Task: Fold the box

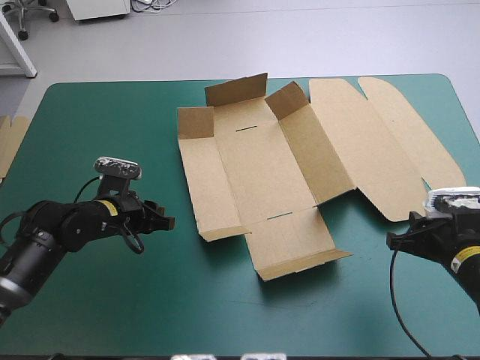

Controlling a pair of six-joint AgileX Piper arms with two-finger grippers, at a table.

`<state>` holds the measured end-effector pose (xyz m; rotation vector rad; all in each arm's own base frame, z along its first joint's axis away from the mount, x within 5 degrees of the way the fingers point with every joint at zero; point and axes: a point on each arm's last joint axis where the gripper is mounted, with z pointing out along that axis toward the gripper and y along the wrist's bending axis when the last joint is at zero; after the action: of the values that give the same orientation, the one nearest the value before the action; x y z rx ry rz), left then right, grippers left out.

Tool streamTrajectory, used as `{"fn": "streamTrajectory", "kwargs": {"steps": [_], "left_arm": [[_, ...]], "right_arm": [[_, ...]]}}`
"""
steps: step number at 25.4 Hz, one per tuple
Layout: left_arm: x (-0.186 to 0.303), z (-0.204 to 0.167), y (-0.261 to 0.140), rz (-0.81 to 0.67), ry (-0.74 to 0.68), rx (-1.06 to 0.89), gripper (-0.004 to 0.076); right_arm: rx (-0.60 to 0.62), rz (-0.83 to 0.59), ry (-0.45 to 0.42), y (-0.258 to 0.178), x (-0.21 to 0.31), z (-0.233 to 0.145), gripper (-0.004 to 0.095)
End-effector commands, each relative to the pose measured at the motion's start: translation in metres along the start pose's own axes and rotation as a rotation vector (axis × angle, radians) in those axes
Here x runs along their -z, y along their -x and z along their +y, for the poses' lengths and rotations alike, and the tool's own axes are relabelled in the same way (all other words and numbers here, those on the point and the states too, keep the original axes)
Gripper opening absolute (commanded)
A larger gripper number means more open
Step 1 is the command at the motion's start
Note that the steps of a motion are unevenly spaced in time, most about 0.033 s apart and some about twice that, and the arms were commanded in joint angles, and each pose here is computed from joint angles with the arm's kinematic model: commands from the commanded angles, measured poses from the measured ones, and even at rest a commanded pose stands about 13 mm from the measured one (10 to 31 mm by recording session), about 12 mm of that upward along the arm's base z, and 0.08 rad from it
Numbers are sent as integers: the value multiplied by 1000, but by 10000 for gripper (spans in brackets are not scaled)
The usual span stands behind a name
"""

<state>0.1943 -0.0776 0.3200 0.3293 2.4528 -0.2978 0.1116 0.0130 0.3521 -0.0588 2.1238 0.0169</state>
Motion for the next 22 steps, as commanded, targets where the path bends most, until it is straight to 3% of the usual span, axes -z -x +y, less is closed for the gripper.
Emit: {"fn": "streamTrajectory", "kwargs": {"steps": [1, 10, 18, 22], "left_arm": [[-9, -5, 16, -45, -41, 33, 341], [-24, 23, 28, -93, -94, 211, 371], [-59, 64, 31, -14, -413, 416, 371], [-82, 67, 27, 13, -471, 433, 371]], "right_arm": [[31, -57, -2, 23, -1, 2, 387], [53, -39, -8, 53, -9, 6, 456], [77, -63, 5, 98, -16, 14, 457], [88, -76, 21, 121, -19, 18, 457]]}}
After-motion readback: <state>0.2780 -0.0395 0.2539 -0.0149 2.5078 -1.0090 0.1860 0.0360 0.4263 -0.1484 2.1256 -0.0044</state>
